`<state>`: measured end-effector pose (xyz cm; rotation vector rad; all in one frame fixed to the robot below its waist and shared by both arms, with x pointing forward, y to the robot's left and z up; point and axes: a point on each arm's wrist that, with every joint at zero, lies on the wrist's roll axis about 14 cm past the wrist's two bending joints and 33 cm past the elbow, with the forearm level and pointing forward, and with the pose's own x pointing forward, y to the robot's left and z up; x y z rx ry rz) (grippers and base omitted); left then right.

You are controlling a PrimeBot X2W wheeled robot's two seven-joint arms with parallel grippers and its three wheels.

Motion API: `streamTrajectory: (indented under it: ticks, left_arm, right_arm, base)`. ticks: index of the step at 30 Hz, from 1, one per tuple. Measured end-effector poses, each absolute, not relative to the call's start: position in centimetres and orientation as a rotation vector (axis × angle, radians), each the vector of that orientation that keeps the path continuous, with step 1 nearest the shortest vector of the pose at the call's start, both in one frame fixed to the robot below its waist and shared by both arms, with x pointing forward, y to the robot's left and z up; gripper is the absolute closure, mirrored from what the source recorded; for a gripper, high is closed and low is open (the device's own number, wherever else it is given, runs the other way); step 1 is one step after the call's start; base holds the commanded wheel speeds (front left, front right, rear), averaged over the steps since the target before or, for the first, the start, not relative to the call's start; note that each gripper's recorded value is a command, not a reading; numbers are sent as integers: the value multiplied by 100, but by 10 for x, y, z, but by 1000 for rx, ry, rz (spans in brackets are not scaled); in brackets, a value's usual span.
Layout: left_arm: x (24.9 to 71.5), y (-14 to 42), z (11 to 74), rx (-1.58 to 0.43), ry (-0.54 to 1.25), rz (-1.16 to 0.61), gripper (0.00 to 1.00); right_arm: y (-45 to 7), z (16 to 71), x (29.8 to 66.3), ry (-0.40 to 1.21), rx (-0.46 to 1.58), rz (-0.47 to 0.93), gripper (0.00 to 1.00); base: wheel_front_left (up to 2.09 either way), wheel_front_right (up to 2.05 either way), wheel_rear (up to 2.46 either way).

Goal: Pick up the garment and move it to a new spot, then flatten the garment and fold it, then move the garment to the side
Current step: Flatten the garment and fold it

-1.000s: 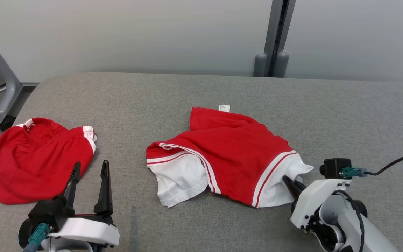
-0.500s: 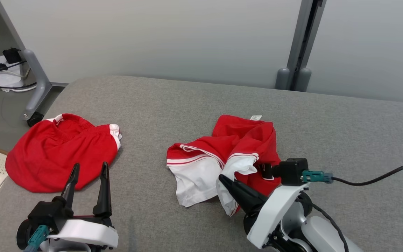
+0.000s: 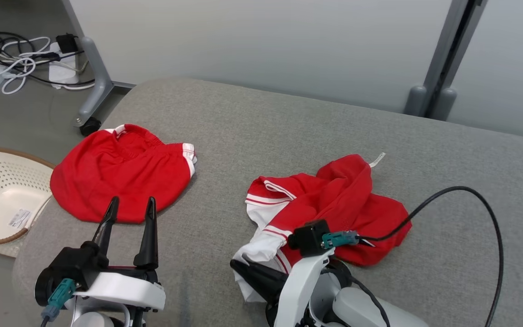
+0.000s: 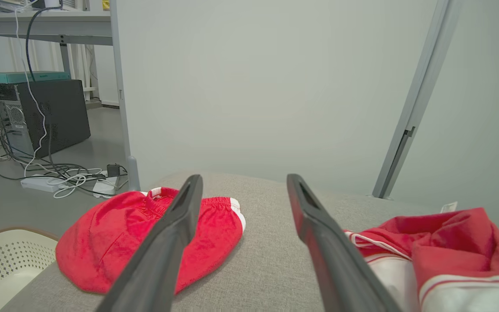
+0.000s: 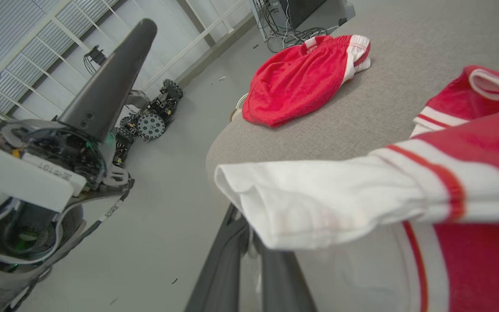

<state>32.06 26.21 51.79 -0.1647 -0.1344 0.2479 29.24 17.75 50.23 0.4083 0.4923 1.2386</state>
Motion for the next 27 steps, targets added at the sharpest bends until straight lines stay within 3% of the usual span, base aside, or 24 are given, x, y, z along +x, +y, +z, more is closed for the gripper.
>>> streamTrajectory:
  ticks: [2, 3, 4, 16, 27]
  left_arm:
    - [318, 265, 517, -166, -131, 260, 0]
    - [316, 267, 517, -167, -132, 268, 0]
    - [315, 269, 517, -166, -133, 275, 0]
    - [326, 258, 519, -173, -139, 239, 0]
    - [335, 239, 517, -184, -129, 180, 0]
  right_arm:
    - [183, 490, 284, 535, 377, 1262, 100]
    - [185, 485, 280, 553, 365, 1273, 58]
    - [186, 482, 276, 566, 357, 1282, 0]
    - [171, 494, 294, 463, 400, 1223, 0]
    - [72, 527, 376, 241, 460, 953, 0]
  base:
    - [0, 0, 0]
    - [0, 0, 0]
    - [0, 0, 0]
    - [0, 0, 0]
    - [0, 0, 0]
